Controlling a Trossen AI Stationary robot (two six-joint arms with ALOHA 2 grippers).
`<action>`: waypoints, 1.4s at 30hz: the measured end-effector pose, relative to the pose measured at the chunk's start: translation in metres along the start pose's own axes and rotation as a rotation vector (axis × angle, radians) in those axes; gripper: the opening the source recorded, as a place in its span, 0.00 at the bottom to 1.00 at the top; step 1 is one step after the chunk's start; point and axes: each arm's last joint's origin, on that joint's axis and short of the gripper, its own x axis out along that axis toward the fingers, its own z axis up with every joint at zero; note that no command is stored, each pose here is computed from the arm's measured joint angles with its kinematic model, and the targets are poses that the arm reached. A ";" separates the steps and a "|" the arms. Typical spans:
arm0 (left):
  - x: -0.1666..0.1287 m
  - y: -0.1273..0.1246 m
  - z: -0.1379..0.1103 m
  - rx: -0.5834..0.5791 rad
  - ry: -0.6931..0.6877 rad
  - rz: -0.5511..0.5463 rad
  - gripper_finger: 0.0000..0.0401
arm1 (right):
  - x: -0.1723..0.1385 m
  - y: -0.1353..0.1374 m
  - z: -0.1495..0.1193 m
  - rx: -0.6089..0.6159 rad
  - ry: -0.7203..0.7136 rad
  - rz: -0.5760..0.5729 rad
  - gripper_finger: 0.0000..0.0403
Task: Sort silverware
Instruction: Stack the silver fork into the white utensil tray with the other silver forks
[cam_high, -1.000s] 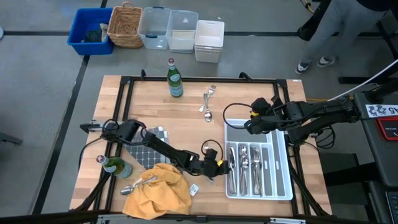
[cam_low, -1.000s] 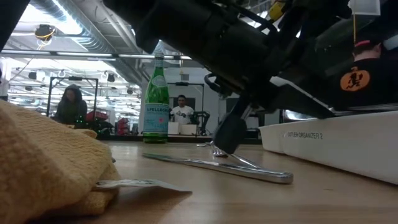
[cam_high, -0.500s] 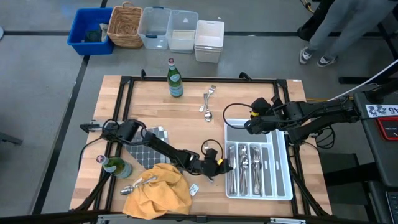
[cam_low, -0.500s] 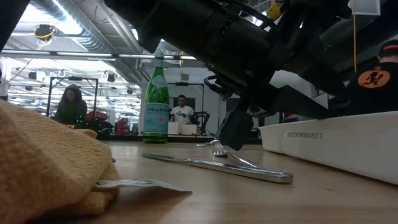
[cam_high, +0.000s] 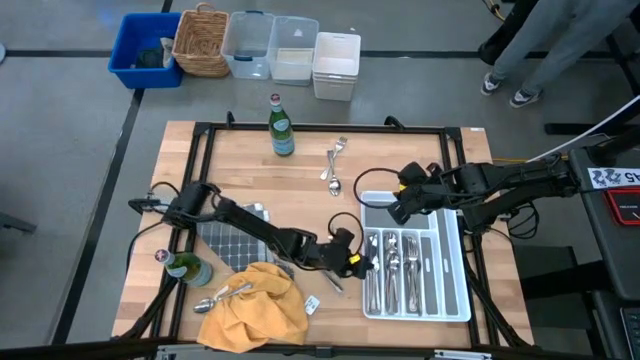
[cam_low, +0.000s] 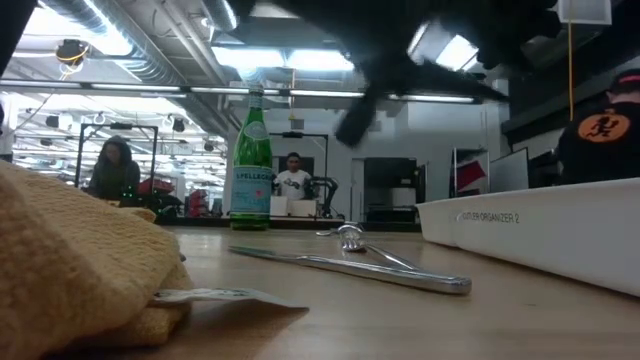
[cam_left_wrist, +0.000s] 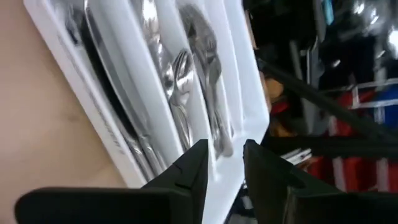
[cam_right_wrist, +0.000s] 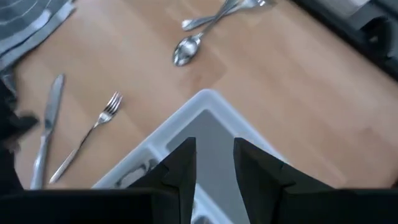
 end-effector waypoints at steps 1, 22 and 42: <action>-0.007 -0.005 0.004 0.034 0.000 0.009 0.22 | 0.000 0.000 0.000 0.001 0.012 0.011 0.27; -0.272 -0.033 0.102 0.521 0.235 0.558 0.22 | 0.082 0.086 0.011 0.318 -0.029 0.405 0.27; -0.377 0.071 0.103 0.434 0.219 0.514 0.22 | 0.196 0.140 -0.046 0.440 0.235 0.273 0.27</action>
